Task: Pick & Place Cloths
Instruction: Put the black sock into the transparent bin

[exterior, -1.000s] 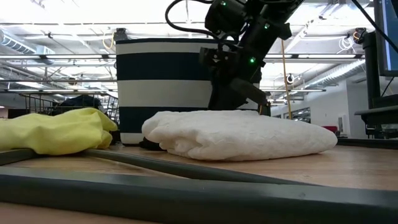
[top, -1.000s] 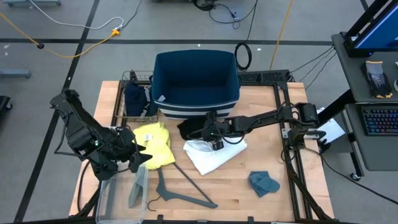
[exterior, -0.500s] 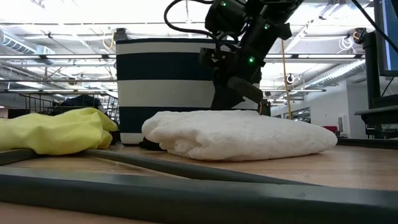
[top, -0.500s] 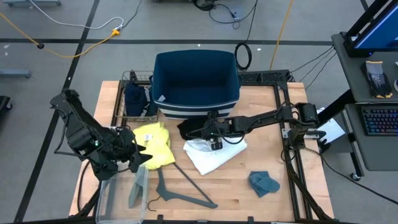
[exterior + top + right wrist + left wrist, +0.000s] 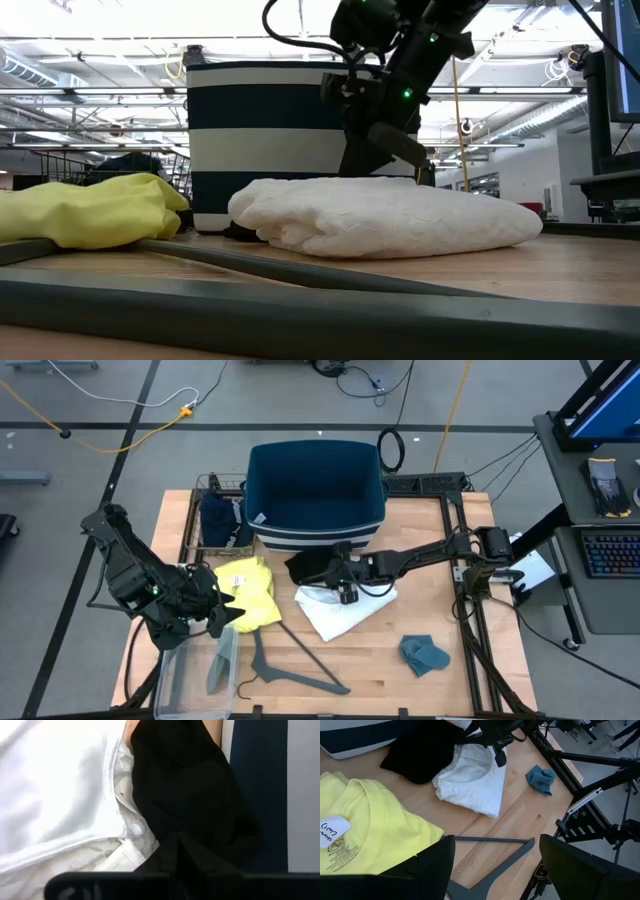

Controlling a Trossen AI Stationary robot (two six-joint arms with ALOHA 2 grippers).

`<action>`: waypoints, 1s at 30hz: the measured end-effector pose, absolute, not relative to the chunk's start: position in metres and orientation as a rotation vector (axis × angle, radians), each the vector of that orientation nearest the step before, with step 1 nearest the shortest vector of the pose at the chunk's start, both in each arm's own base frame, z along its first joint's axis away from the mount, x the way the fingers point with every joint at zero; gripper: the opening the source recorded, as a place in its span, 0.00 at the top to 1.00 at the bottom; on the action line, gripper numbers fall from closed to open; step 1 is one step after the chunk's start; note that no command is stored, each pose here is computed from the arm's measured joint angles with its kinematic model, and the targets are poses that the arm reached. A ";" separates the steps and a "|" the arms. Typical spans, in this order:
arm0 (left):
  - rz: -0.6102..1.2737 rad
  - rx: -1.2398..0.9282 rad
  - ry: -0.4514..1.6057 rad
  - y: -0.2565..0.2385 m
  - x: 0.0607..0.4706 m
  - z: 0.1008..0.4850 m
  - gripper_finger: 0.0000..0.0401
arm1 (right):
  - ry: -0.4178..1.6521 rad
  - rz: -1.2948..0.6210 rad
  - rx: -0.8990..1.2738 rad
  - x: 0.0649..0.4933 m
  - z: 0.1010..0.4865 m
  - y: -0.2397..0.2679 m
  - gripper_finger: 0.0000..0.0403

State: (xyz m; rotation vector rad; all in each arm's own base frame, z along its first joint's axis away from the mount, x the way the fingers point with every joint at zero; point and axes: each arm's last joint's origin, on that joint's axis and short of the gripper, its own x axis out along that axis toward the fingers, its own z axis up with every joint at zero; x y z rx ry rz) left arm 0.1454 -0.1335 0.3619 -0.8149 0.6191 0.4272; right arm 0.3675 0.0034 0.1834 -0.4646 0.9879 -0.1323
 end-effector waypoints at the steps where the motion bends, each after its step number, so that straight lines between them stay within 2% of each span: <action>1: 0.427 -0.815 0.619 -0.133 0.145 0.362 0.27 | 0.988 -0.131 -0.466 0.367 0.183 0.003 0.98; 6: 0.427 -0.815 0.619 -0.133 0.145 0.362 0.27 | 0.992 -0.104 -0.513 0.367 0.183 0.005 0.89; 15: 0.424 -0.805 0.621 -0.133 0.145 0.362 0.27 | 0.966 -0.078 -0.545 0.369 0.185 0.013 0.62; 18: 0.424 -0.805 0.620 -0.133 0.145 0.362 0.27 | 0.951 -0.087 -0.536 0.370 0.186 0.012 0.56; 23: 0.425 -0.798 0.616 -0.133 0.146 0.362 0.27 | 0.980 -0.148 -0.555 0.373 0.176 0.004 0.54; 30: 0.426 -0.794 0.610 -0.133 0.146 0.362 0.27 | 1.045 -0.157 -0.575 0.374 0.161 0.003 0.56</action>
